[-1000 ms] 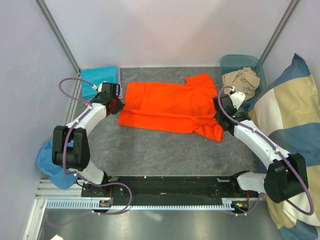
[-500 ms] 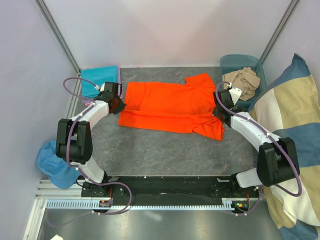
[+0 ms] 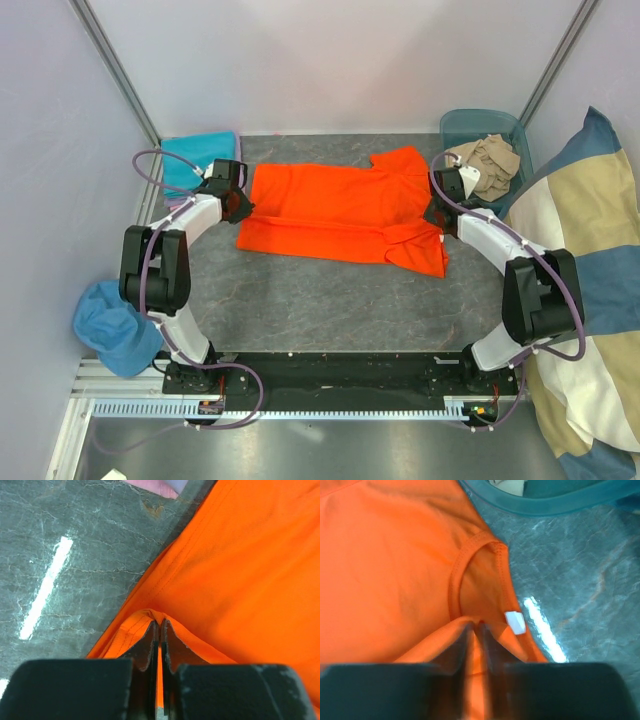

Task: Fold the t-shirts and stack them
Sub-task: Fold the flattened tshirt in 1/3 of the way

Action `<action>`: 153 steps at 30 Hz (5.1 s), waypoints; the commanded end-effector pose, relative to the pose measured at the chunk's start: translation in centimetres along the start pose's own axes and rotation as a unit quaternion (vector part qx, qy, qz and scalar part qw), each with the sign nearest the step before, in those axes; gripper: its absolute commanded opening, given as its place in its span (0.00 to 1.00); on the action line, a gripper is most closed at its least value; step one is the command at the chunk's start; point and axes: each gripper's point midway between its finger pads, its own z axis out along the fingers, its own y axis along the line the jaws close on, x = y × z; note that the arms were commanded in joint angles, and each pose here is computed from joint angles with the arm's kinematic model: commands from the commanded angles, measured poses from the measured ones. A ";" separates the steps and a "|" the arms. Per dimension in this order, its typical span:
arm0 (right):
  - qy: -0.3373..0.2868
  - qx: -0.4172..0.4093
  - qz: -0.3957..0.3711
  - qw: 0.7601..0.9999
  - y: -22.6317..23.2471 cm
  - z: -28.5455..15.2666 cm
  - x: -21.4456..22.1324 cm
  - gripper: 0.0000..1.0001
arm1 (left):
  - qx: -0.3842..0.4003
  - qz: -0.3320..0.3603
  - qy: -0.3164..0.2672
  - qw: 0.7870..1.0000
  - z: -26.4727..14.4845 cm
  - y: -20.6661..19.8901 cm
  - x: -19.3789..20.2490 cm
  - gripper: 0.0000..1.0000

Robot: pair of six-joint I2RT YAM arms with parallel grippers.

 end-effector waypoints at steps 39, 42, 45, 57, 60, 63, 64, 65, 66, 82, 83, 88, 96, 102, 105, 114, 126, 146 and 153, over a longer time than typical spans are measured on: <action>0.134 -0.257 -0.041 0.956 8.7 -4.8 7.7 0.97 | 0.081 0.042 -0.022 0.996 -7.0 -1.4 5.1 1.00; 0.140 -0.263 -0.046 0.953 9.6 -4.5 8.5 0.97 | 0.080 0.045 -0.023 0.996 -7.0 -1.2 5.2 1.00; 0.147 -0.266 -0.047 0.951 10.5 -4.0 9.2 0.97 | 0.079 0.046 -0.022 0.996 -7.1 -1.1 5.4 1.00; 0.154 -0.256 -0.051 0.953 11.2 -2.4 10.0 0.98 | 0.075 0.050 -0.020 0.996 -6.8 -0.9 5.5 1.00; 0.153 -0.256 -0.052 0.953 11.4 -2.0 9.9 0.98 | 0.075 0.052 -0.019 0.996 -6.8 -0.8 5.6 1.00; 0.152 -0.258 -0.053 0.953 11.8 -1.7 9.7 0.98 | 0.074 0.052 -0.019 0.996 -6.8 -0.8 5.5 1.00; 0.151 -0.257 -0.054 0.953 11.9 -1.6 9.7 0.98 | 0.074 0.053 -0.019 0.996 -6.7 -0.8 5.6 1.00; 0.149 -0.258 -0.053 0.953 12.2 -1.6 9.4 0.98 | 0.074 0.053 -0.018 0.996 -6.8 -0.8 5.6 1.00; 0.148 -0.259 -0.053 0.953 12.3 -1.6 9.2 0.98 | 0.074 0.053 -0.019 0.996 -6.7 -0.8 5.6 1.00; 0.105 -0.255 -0.077 0.958 15.4 1.1 5.7 0.98 | 0.068 0.055 -0.018 0.996 -6.6 -0.4 5.8 1.00; 0.090 -0.259 -0.080 0.958 16.0 1.2 4.8 0.98 | 0.068 0.055 -0.019 0.996 -6.6 -0.5 5.7 1.00; -0.015 -0.273 -0.090 0.958 16.6 0.4 0.7 0.98 | 0.066 0.054 -0.026 0.996 -7.1 -0.3 5.3 1.00; -0.011 -0.251 -0.097 0.963 13.0 -3.3 0.6 0.98 | 0.043 0.064 -0.040 0.996 -7.1 0.7 4.6 1.00; 0.002 -0.128 -0.103 0.986 6.8 -2.4 2.4 0.98 | 0.026 0.060 -0.037 0.997 -6.4 1.3 4.8 1.00; 0.003 -0.074 -0.116 0.991 4.7 -1.4 2.8 0.98 | 0.017 0.060 -0.037 0.997 -6.1 1.6 4.6 1.00; 0.041 -0.049 -0.140 0.988 3.9 1.3 5.5 0.98 | 0.007 0.065 -0.056 0.996 -5.7 0.9 2.3 1.00; 0.102 -0.041 -0.158 0.981 3.0 3.0 9.6 0.98 | -0.030 0.083 -0.052 0.995 -3.9 1.0 1.4 0.95; 0.131 -0.046 -0.157 0.978 2.7 3.5 11.6 0.98 | -0.121 0.112 -0.009 0.986 -2.6 5.8 4.5 0.55; 0.129 -0.047 -0.160 0.978 2.7 3.4 11.4 0.98 | -0.133 0.115 -0.004 0.984 -1.6 5.9 4.6 0.55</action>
